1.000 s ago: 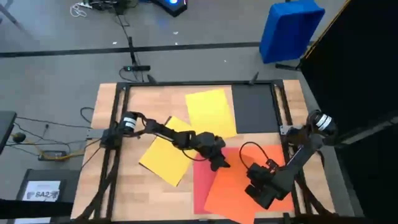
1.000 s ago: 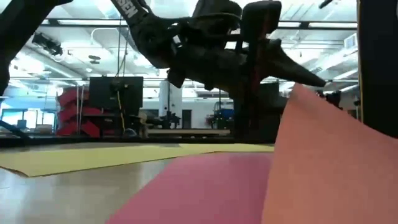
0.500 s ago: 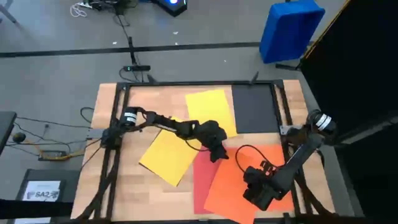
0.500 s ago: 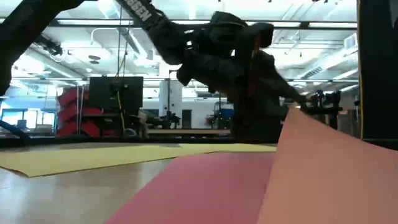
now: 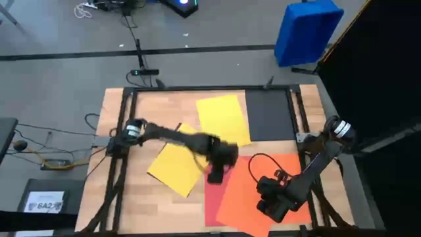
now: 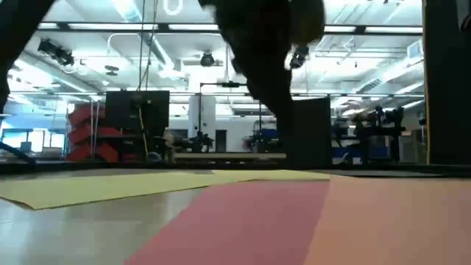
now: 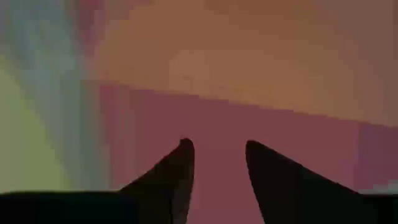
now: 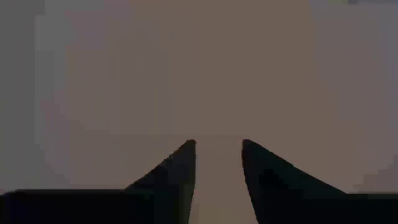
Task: Organize paper
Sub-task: Stack the orange paper on top of the orange paper
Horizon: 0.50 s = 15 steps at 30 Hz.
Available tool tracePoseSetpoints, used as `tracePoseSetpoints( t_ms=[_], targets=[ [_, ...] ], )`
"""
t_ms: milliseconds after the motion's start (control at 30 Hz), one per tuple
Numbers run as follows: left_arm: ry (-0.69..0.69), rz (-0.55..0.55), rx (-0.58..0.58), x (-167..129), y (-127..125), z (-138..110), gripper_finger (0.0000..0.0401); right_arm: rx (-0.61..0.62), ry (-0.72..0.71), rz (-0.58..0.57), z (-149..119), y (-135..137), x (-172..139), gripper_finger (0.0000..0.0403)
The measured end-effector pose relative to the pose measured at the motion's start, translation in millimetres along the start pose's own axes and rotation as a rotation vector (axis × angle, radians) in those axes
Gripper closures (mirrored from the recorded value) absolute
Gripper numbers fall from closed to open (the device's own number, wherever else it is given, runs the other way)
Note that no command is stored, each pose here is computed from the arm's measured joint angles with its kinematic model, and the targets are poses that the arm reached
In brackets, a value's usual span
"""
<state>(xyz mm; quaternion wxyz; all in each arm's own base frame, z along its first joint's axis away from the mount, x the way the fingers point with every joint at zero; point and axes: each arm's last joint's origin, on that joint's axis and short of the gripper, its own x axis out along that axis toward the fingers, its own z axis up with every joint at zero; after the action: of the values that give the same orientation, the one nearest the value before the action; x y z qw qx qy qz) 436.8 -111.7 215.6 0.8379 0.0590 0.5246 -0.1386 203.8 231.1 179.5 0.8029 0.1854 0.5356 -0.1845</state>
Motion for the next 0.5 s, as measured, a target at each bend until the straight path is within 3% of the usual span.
tracePoseSetpoints(
  t_ms=[100,200,500],
  targets=[
    [-0.019,0.047,0.053,8,-33,-1,0.0283,-0.052,-0.031,0.117,7,12,1,0.0298],
    [-0.063,0.105,0.055,11,-49,-1,0.0289,-0.101,-0.069,0.187,18,18,3,0.0298],
    [-0.065,0.073,-0.041,45,-54,-29,0.0302,-0.214,-0.014,0.232,32,25,28,0.0298]
  ],
)
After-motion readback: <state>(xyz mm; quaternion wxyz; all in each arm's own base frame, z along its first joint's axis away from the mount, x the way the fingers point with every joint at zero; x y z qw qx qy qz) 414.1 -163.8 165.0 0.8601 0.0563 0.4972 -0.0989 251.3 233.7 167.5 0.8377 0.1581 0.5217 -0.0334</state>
